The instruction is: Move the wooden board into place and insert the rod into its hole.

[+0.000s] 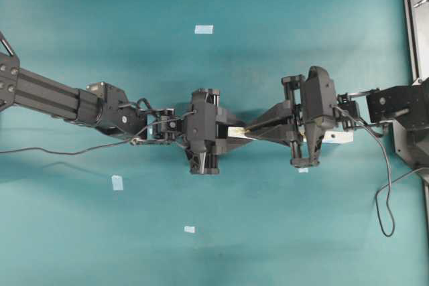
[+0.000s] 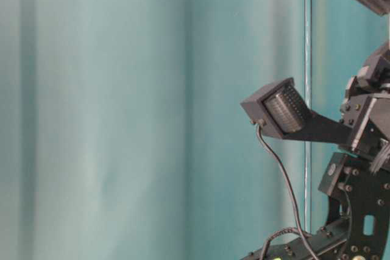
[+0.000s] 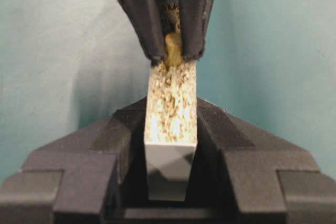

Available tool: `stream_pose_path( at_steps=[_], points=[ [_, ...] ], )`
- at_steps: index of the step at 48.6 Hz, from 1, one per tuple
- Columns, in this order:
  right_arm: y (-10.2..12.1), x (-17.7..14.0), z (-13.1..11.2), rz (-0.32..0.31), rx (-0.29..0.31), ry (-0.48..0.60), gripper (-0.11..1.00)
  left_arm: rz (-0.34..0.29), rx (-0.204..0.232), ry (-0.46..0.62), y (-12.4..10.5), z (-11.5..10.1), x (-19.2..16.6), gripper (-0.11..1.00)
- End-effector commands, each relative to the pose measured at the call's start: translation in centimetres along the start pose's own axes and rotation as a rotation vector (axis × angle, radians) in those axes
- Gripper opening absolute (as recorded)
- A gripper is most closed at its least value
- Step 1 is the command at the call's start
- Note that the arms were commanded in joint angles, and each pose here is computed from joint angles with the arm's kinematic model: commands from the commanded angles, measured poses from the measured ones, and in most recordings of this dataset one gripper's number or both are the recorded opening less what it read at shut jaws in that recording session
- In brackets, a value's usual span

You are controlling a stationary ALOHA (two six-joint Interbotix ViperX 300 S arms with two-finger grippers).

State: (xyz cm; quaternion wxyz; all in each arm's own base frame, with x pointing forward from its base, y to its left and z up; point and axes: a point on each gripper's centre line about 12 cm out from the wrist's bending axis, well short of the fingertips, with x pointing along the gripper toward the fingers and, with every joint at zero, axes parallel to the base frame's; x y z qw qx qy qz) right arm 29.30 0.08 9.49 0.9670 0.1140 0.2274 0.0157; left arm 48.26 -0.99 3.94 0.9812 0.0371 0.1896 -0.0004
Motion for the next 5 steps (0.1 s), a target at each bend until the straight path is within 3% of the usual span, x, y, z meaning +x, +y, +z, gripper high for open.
stream_pose_path(
  at_steps=[1,5],
  points=[
    [0.22,-0.2,-1.09,0.0,0.003,0.054,0.09,-0.016,0.005,0.025,-0.68,-0.21,-0.39,0.27],
    [0.17,-0.27,-1.3,-0.004,0.011,0.065,0.09,-0.016,0.005,0.025,-0.68,-0.21,-0.39,0.27]
  ],
)
